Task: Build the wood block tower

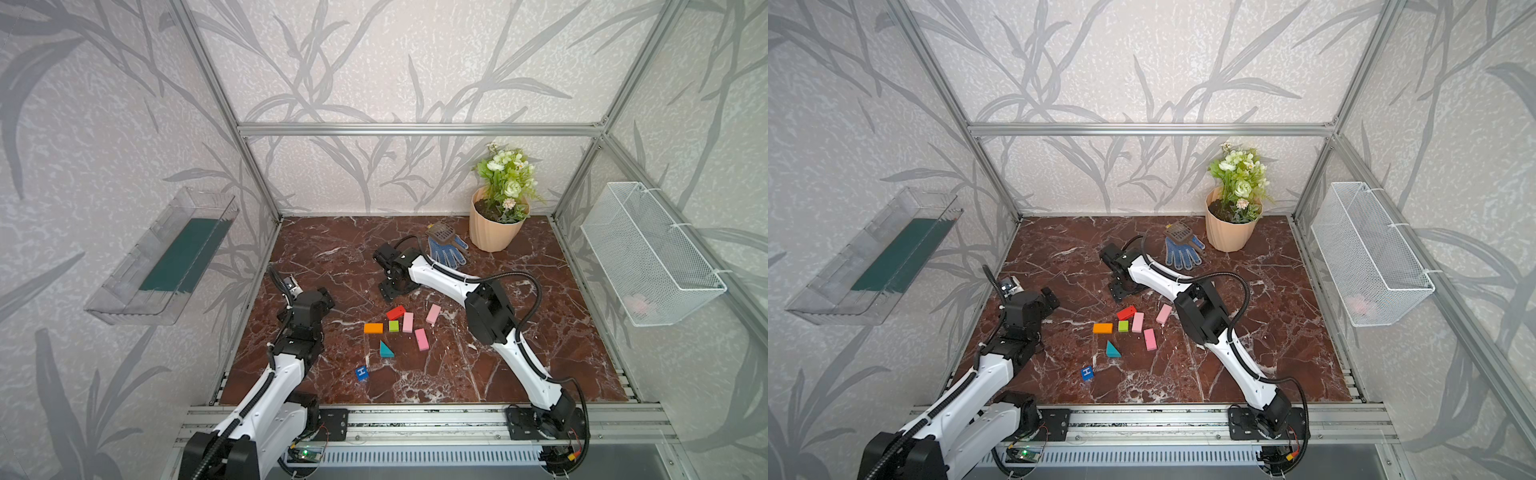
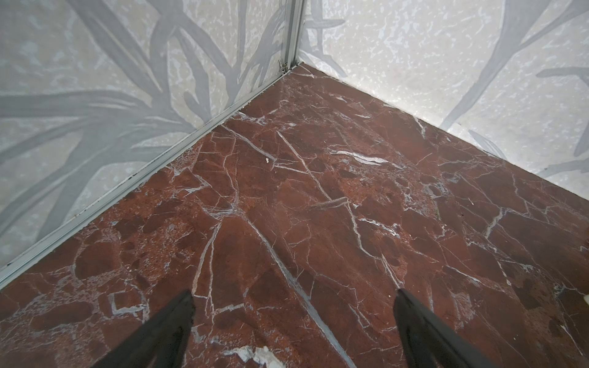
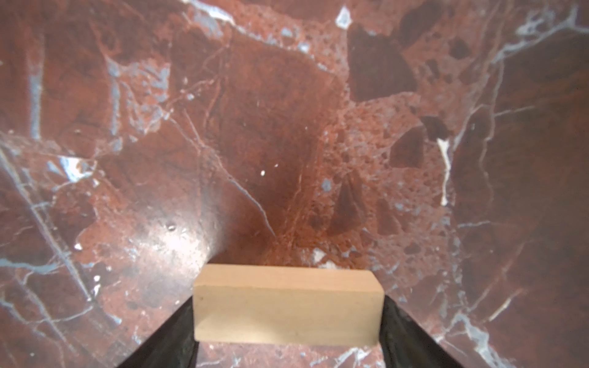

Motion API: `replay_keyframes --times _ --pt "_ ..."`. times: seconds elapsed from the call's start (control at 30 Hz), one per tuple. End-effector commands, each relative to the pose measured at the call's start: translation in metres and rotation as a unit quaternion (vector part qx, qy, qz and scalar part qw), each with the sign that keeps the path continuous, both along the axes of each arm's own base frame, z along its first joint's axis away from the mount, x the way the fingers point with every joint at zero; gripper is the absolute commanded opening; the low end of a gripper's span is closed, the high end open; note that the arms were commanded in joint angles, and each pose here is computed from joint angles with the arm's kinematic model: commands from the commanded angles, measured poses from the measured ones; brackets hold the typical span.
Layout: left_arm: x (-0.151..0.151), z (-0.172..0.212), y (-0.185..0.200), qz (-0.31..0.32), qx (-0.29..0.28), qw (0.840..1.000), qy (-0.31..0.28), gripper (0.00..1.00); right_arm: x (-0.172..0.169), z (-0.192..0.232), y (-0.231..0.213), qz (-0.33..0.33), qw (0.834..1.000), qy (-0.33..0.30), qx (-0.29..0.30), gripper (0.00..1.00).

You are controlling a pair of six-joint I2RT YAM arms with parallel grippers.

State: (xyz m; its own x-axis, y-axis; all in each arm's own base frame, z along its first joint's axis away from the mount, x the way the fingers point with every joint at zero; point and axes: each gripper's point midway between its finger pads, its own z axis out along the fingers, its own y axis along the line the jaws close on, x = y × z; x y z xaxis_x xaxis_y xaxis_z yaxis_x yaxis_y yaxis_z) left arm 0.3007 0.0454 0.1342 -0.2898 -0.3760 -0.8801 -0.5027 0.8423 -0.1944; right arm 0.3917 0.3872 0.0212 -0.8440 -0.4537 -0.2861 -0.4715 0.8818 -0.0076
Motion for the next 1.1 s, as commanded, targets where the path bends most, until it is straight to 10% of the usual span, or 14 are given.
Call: replay_keyframes --times 0.0,0.67,1.07 --pt "0.005 0.013 0.0 0.003 0.0 1.0 -0.015 0.98 0.002 -0.011 -0.012 -0.027 0.999 0.011 -0.024 0.83" --pt "0.005 0.014 0.0 0.002 0.001 1.0 -0.015 0.98 0.003 -0.016 -0.011 -0.073 0.997 0.012 -0.023 0.87" --pt "0.008 0.013 -0.003 -0.006 0.001 1.0 -0.013 0.99 0.0 -0.003 -0.013 -0.079 0.996 -0.002 -0.029 0.7"
